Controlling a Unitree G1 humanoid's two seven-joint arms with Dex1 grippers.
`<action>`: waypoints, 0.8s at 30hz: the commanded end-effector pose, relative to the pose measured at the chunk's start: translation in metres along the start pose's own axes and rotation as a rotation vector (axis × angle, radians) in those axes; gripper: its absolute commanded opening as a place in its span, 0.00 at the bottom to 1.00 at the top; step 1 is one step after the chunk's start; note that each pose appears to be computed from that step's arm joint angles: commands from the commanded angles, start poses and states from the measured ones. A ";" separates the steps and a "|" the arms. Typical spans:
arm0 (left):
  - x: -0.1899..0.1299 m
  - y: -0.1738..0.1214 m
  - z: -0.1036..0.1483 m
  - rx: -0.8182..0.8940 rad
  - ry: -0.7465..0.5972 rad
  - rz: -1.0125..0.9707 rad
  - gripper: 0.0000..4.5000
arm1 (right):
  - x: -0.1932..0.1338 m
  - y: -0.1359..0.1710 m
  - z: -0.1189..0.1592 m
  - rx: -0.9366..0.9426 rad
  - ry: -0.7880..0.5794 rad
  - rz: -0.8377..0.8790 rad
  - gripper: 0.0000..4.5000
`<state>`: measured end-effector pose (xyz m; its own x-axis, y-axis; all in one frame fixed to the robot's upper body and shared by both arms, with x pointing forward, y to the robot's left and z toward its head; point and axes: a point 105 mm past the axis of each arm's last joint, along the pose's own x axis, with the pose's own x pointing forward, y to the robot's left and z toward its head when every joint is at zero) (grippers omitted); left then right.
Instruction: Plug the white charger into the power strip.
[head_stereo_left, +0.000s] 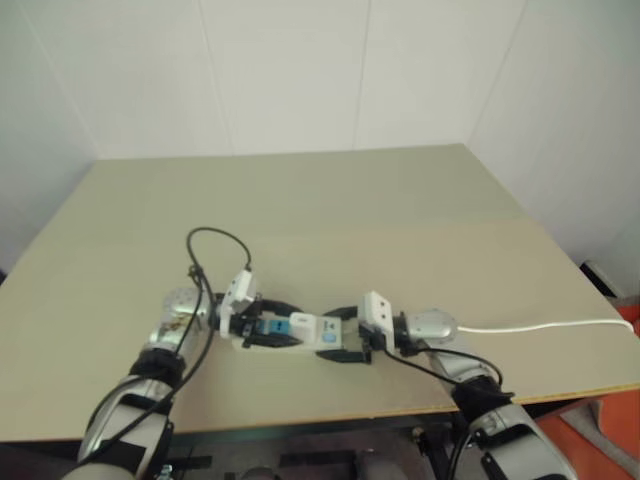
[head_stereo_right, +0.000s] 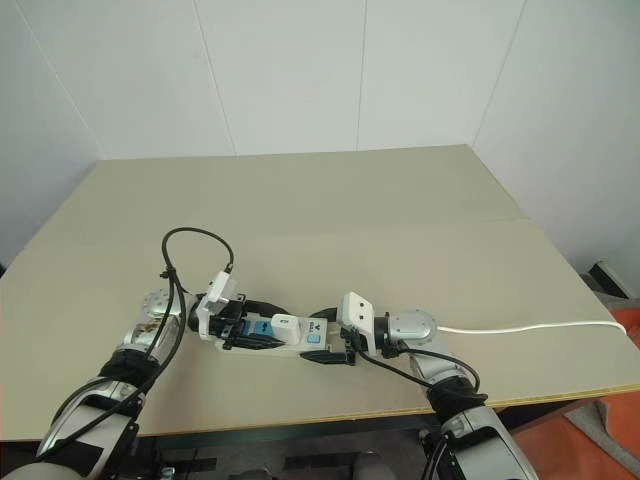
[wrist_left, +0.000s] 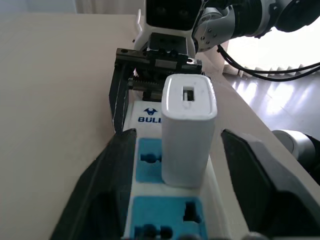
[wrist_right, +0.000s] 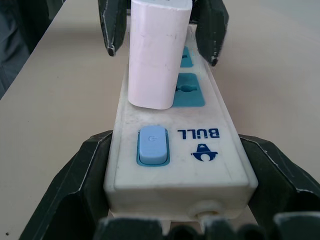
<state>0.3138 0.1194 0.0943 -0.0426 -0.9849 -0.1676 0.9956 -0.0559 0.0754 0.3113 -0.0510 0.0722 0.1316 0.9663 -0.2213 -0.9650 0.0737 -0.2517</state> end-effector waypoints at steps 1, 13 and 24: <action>-0.001 -0.009 -0.024 -0.085 0.044 0.002 0.93 | -0.002 0.007 -0.015 0.009 0.067 0.022 0.76; -0.041 -0.008 0.022 -0.049 -0.006 0.025 0.99 | -0.004 0.006 -0.013 0.013 0.066 0.025 0.76; -0.110 0.008 0.063 0.031 -0.036 0.253 1.00 | -0.021 -0.005 0.002 0.025 0.058 0.018 0.99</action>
<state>0.3184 0.2116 0.1617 0.1792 -0.9727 -0.1478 0.9806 0.1644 0.1066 0.3110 -0.0635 0.0751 0.1110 0.9547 -0.2761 -0.9739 0.0491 -0.2216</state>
